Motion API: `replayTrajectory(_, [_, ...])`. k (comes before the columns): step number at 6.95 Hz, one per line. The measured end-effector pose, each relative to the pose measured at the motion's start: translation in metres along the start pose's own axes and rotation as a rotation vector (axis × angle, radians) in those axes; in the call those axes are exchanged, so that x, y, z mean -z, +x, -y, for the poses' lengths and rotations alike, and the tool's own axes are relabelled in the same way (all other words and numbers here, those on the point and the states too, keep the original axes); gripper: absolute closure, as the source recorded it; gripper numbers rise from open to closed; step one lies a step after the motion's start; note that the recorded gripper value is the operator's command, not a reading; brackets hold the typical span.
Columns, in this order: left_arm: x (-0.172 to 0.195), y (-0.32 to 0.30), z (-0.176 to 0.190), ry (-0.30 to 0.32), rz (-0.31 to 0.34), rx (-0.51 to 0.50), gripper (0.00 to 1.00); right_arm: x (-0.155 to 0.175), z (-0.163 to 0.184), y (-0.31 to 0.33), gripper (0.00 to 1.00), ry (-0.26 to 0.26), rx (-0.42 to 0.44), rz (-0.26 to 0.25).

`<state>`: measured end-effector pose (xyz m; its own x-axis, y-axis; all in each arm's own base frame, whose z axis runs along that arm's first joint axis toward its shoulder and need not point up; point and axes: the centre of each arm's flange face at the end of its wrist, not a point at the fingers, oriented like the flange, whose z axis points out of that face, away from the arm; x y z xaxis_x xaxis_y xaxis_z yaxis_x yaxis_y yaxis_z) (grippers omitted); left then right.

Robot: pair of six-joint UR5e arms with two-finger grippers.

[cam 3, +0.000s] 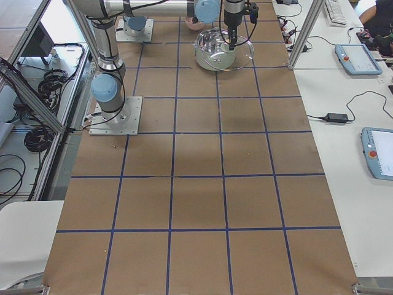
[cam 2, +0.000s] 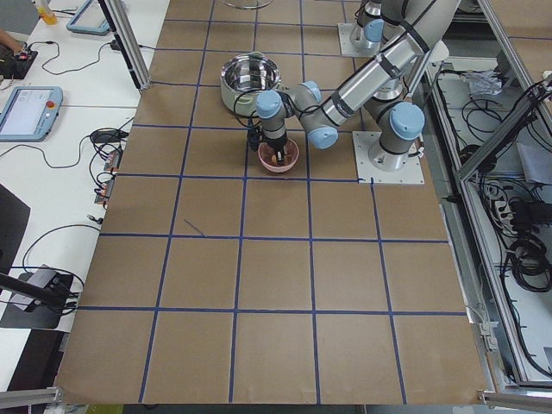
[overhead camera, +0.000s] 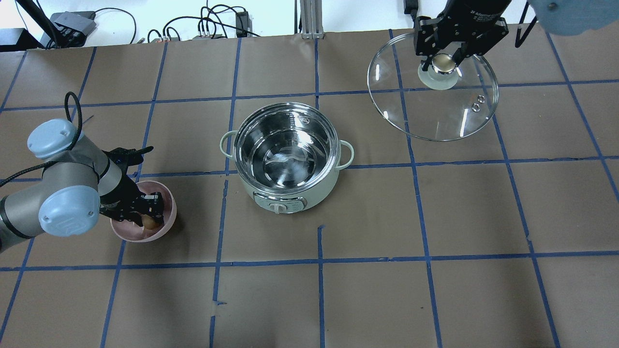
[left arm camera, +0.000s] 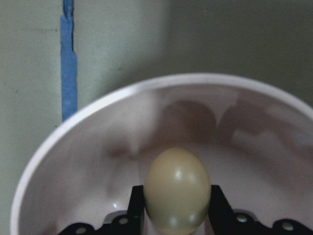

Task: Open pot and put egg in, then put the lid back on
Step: 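Lift the egg from the bowl with the left gripper and carry it over the pot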

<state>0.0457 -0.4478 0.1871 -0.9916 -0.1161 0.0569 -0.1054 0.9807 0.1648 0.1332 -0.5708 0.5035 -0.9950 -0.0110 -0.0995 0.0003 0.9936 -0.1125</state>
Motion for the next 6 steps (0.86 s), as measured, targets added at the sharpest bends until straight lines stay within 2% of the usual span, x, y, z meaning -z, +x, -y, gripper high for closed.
replayTrajectory(2, [0.020, -0.001, 0.010, 0.039, 0.014, 0.001, 0.98, 0.025, -0.006, 0.004, 0.91, 0.018, -0.009, -0.002])
replayTrajectory(4, [0.078, 0.016, 0.031, 0.084, 0.026, -0.003, 0.98, 0.044, -0.034, 0.008, 0.92, -0.034, -0.001, -0.045])
replayTrajectory(6, [0.138, 0.096, 0.041, 0.161, 0.015, 0.005, 0.98, 0.049, -0.049, 0.009, 0.91, -0.064, 0.013, -0.055])
